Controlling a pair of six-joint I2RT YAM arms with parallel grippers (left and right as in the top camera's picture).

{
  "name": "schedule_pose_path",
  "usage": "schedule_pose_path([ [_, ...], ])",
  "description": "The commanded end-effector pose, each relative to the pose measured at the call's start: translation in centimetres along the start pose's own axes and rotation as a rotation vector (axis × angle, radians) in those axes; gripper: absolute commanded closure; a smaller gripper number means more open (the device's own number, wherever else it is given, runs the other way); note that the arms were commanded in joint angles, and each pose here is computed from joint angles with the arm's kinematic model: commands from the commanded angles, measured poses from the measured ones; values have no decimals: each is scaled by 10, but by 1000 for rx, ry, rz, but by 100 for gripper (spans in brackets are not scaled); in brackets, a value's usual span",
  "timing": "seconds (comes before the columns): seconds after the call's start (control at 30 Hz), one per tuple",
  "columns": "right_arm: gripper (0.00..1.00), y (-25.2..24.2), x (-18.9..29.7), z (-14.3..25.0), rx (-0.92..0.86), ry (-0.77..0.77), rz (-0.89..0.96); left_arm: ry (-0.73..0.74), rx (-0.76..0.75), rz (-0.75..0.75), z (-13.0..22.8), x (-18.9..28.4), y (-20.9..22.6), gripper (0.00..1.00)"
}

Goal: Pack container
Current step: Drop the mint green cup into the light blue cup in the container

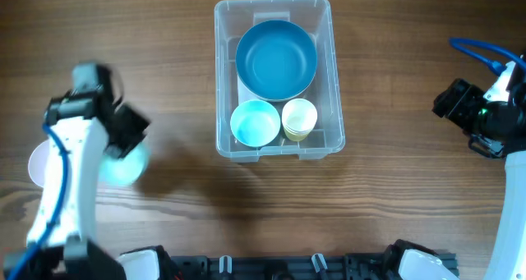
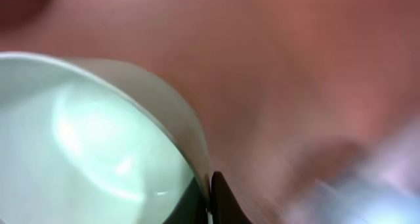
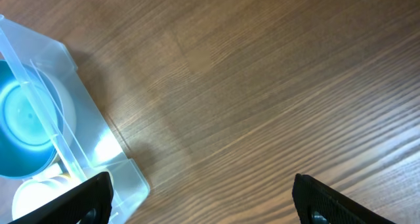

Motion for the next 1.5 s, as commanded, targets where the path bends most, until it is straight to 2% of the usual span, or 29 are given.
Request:
schedule_pose_path([
  [0.0, 11, 0, -2, 0, 9, 7, -9, -47, -248, 226, 45, 77, -65, 96],
  [0.1, 11, 0, -2, 0, 9, 7, -9, -51, -403, 333, 86, 108, -98, 96],
  [0.2, 11, 0, -2, -1, 9, 4, -9, -21, -525, 392, 130, 113, -123, 96],
  [0.43, 11, 0, -2, 0, 9, 5, -9, 75, -761, 313, 210, 57, -156, 96],
  [0.63, 11, 0, -2, 0, 10, 6, -9, 114, -797, 183, 227, 5, -163, 95],
  [0.87, 11, 0, -2, 0, 12, 6, -9, 65, -773, 153, 214, -6, -168, 92],
  [0.9, 11, 0, -2, 0, 13, 6, -9, 64, -769, 152, 212, -6, -168, 89],
  [0.93, 11, 0, -2, 0, 13, 6, -9, 62, -777, 151, 210, -6, -169, 71],
  [0.97, 11, 0, -2, 0, 13, 6, -9, 59, -799, 150, 208, -6, -168, 61],
  [1.0, 11, 0, -2, 0, 13, 6, -9, 58, -806, 149, 207, -6, -169, 45],
  [1.1, 11, 0, -2, 0, 17, 9, -9, 56, -790, 143, 200, -3, -168, 40],
  [1.27, 11, 0, -2, 0, 17, 8, -9, -17, -692, 196, 162, 30, -166, 39],
  [1.37, 11, 0, -2, 0, 17, 8, -9, -156, -586, 213, 115, 66, -150, 38],
  [1.47, 11, 0, -2, 0, 17, 5, -9, -285, -426, 175, 61, 98, -116, 36],
])
Point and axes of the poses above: each gripper's point midway between its finger pads, its own x axis back along the fingers, its own y axis along the line the jaws close on, z = x × y, the point moved 6 cm from there along x, back along the fingers, and after that the axes turned 13 degrees about x, right-handed, at the moved point
